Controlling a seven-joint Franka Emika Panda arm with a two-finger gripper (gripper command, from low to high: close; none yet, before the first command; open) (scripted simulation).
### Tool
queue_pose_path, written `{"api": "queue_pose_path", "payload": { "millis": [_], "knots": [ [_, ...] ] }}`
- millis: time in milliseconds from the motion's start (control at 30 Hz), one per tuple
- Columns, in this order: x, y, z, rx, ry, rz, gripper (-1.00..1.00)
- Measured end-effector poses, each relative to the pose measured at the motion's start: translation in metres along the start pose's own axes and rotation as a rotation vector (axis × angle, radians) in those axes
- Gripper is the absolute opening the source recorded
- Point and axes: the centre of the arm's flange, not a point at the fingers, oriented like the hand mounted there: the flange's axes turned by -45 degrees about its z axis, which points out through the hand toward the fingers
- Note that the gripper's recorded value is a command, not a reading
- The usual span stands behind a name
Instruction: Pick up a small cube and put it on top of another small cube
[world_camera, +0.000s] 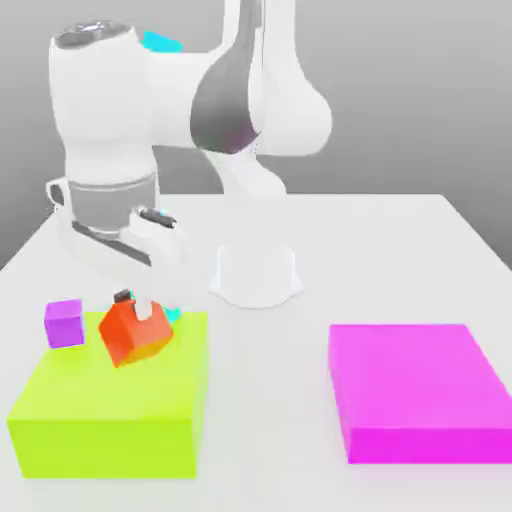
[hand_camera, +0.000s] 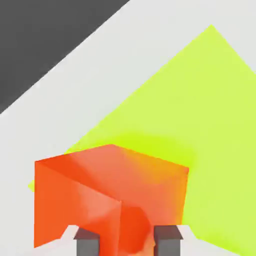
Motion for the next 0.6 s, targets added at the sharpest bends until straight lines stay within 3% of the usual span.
{"api": "queue_pose_path", "payload": {
  "millis": [367, 567, 600],
  "knots": [
    [-0.071, 0.075, -0.023, -0.005, 0.005, 0.327, -1.0],
    [-0.077, 0.082, 0.028, -0.008, 0.006, 0.363, -1.0],
    [-0.078, 0.082, 0.038, -0.008, 0.007, 0.363, 1.0]
  ]
}}
